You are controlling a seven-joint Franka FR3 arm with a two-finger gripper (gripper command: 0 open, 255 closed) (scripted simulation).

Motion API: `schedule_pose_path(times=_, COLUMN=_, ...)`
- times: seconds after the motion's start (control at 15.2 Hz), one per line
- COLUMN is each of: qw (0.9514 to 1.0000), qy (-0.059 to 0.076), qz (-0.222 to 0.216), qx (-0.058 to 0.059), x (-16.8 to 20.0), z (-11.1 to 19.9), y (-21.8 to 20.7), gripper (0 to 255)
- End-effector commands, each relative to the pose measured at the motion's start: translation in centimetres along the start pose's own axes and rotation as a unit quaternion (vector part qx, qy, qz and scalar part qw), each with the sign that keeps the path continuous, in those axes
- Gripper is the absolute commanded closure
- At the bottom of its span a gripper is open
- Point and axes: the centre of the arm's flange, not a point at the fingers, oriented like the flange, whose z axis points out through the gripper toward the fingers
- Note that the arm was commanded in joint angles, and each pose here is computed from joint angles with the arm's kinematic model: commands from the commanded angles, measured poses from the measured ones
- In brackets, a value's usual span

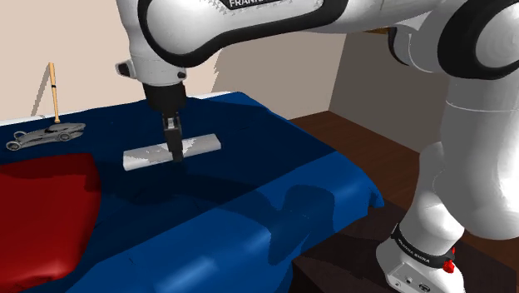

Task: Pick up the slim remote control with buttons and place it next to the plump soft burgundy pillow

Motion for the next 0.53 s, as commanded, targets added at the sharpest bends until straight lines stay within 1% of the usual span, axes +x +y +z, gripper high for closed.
schedule_pose_path(times=0.0, qw=1.0000, qy=0.000, qz=0.001, qx=0.000, x=2.5, z=-0.1, y=-1.1, gripper=255)
schedule_pose_path(times=0.46, qw=1.0000, qy=0.000, qz=0.001, qx=0.000, x=10.7, z=-0.2, y=-5.6, gripper=255)
